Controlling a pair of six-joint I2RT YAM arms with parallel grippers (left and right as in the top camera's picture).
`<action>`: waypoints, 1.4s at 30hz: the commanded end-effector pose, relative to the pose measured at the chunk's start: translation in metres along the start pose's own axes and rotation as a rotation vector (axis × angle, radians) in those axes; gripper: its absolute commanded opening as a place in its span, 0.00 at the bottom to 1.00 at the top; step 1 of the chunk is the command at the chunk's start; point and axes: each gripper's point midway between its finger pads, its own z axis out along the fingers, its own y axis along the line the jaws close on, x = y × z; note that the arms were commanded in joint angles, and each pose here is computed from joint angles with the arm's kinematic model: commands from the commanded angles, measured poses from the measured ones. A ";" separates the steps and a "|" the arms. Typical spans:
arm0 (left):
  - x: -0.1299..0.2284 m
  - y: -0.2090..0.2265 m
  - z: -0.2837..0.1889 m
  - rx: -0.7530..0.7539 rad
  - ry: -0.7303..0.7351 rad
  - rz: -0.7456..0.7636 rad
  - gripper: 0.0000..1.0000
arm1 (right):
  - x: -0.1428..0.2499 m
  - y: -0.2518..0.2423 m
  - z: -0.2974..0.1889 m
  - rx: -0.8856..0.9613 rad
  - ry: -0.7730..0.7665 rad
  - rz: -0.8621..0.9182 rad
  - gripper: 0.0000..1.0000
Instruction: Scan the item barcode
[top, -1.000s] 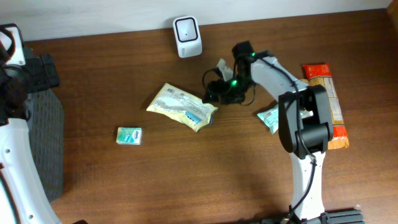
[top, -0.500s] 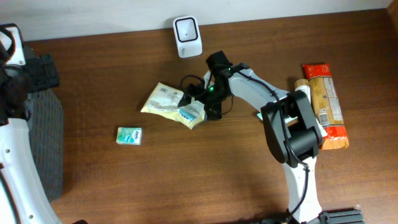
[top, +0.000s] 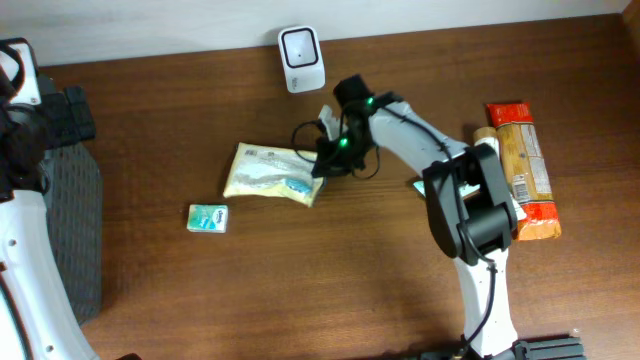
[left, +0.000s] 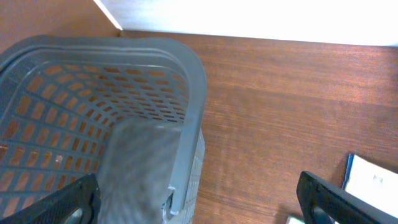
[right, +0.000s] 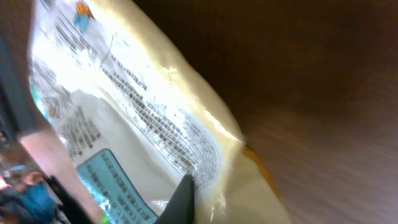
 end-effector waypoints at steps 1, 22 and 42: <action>-0.002 0.002 -0.003 -0.004 -0.011 0.011 0.99 | -0.023 -0.044 -0.041 0.225 -0.039 -0.214 0.18; -0.002 0.002 -0.003 -0.004 -0.011 0.011 0.99 | 0.005 -0.013 0.047 0.221 -0.102 0.464 0.75; -0.003 0.002 -0.003 -0.004 -0.012 0.011 0.99 | 0.002 0.036 0.075 0.215 -0.140 0.223 0.04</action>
